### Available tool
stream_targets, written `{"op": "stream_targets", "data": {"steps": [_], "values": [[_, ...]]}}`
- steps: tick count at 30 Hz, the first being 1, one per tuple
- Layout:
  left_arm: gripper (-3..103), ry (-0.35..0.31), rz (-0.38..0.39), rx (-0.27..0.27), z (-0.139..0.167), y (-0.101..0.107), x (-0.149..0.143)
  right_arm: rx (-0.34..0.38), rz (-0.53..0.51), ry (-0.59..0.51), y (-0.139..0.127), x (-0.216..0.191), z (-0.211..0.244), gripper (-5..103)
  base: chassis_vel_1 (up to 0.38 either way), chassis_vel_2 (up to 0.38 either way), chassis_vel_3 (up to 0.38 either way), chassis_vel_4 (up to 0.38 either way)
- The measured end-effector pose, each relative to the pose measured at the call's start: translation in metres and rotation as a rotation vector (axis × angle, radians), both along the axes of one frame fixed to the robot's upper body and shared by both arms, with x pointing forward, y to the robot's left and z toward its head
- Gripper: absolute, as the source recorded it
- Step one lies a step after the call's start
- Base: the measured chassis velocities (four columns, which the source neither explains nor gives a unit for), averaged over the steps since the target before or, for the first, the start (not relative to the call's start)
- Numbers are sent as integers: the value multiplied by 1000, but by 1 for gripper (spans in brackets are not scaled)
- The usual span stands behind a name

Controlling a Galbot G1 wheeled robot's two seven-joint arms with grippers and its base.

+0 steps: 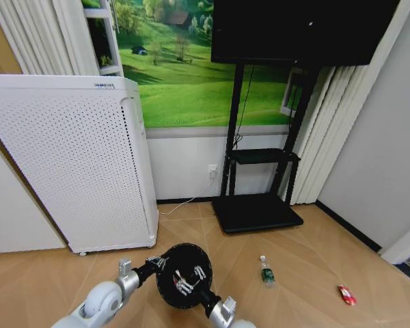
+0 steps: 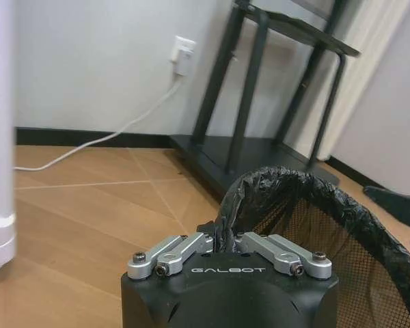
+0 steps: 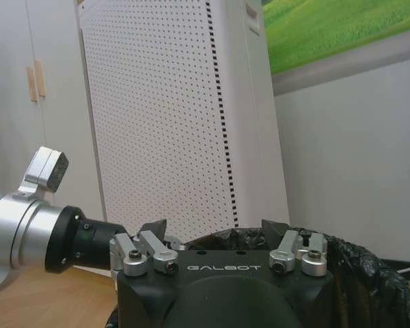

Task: Pick up the trash bin and place the garbage on the floor into it.

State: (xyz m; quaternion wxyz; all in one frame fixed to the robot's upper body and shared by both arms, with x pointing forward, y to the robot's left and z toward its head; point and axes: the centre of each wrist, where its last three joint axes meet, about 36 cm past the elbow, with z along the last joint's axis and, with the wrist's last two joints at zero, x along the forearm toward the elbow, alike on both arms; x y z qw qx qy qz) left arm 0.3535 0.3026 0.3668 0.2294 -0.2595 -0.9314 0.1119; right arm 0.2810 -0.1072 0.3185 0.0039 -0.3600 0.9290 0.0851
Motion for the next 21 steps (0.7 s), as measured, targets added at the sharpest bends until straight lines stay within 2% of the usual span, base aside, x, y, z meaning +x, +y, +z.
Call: {"op": "stream_targets", "data": {"steps": [1, 2, 5, 6, 9, 10, 13, 18, 21], "values": [[7, 0, 0, 0, 0, 0, 0, 0, 0, 0, 0, 0, 0, 79, 0, 0, 0, 0], [7, 3, 34, -5, 0, 2, -8, 4, 0, -16, 2, -1, 3, 83, 0, 0, 0, 0], [7, 29, 207, 28, 0, 12, -28, 22, -1, -35, 3, -4, 8, 98, 0, 0, 0, 0], [7, 29, 207, 28, 0, 12, -28, 22, -1, -35, 3, -4, 8, 98, 0, 0, 0, 0], [7, 74, 356, 73, 11, 26, -51, 10, -16, -24, -3, -3, 11, 100, 0, 0, 0, 0], [7, 74, 356, 73, 11, 26, -51, 10, -16, -24, -3, -3, 11, 100, 0, 0, 0, 0], [7, 92, 479, 76, 26, 37, -68, -17, -57, -23, -16, 0, 9, 100, 0, 0, 0, 0], [7, 84, 530, 56, 41, 41, -66, -45, -121, -27, -32, 0, 8, 100, -20, -10, 19, 14], [7, 71, 590, 55, 50, 53, -72, -75, -152, -28, -41, 5, 2, 100, -95, -97, 90, 77]]}}
